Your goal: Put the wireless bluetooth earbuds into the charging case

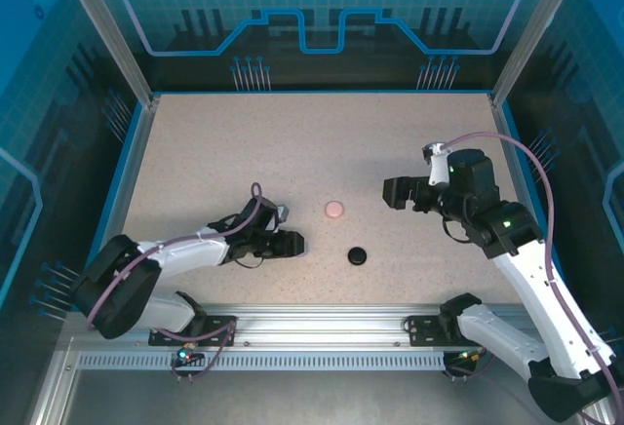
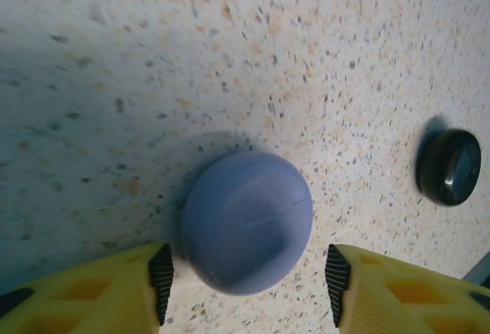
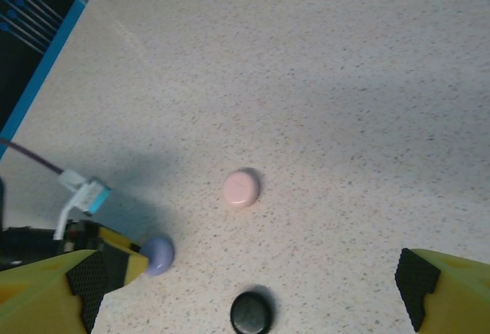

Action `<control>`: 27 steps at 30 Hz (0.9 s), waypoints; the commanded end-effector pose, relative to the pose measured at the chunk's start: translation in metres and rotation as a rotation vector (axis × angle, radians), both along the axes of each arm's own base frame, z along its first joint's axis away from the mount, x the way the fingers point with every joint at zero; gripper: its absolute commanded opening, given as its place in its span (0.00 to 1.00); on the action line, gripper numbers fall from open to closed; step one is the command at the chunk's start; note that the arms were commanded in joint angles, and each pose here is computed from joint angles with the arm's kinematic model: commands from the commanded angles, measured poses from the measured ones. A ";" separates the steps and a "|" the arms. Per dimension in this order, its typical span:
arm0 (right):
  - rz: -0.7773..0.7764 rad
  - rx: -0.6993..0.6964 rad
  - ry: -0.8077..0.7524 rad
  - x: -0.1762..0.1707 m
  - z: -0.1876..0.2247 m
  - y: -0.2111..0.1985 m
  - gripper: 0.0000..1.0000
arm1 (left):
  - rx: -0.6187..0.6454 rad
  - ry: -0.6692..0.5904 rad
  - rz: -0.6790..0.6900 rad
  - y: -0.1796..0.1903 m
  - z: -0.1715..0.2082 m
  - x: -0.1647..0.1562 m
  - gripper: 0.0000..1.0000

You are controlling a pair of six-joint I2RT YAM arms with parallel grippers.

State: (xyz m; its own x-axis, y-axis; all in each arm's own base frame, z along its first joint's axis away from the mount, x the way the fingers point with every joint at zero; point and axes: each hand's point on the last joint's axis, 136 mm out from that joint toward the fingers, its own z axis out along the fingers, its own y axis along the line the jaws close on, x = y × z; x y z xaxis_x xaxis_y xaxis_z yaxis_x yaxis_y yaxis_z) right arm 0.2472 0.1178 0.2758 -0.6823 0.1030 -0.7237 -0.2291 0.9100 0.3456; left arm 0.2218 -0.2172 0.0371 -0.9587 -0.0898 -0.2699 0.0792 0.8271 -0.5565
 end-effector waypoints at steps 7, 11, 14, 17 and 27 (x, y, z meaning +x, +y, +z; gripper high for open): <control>-0.126 -0.205 -0.046 0.023 -0.031 -0.046 1.00 | 0.130 -0.370 0.093 0.046 0.095 0.037 0.78; -0.215 -0.338 -0.126 0.048 -0.060 -0.073 1.00 | 0.201 -0.588 0.221 0.090 0.139 0.061 0.95; -0.278 -0.373 -0.189 0.066 -0.074 -0.087 1.00 | 0.247 -0.723 0.324 0.123 0.166 0.076 0.99; -0.306 -0.381 -0.227 0.084 -0.090 -0.094 1.00 | 0.345 -0.830 0.417 0.156 0.181 0.087 0.99; -0.289 -0.382 -0.355 0.121 -0.142 -0.094 1.00 | 0.623 -0.846 0.577 0.218 0.137 0.102 0.99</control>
State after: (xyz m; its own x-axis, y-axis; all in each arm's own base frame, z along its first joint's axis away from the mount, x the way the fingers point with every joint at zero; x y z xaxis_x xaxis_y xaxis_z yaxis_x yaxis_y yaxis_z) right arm 0.3442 0.0206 0.0998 -0.5600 -0.0563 -0.8266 0.0243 0.9961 -0.0843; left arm 0.3190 -0.0170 0.1686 -0.3834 -0.1091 -0.9171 -0.1747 0.9836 -0.0440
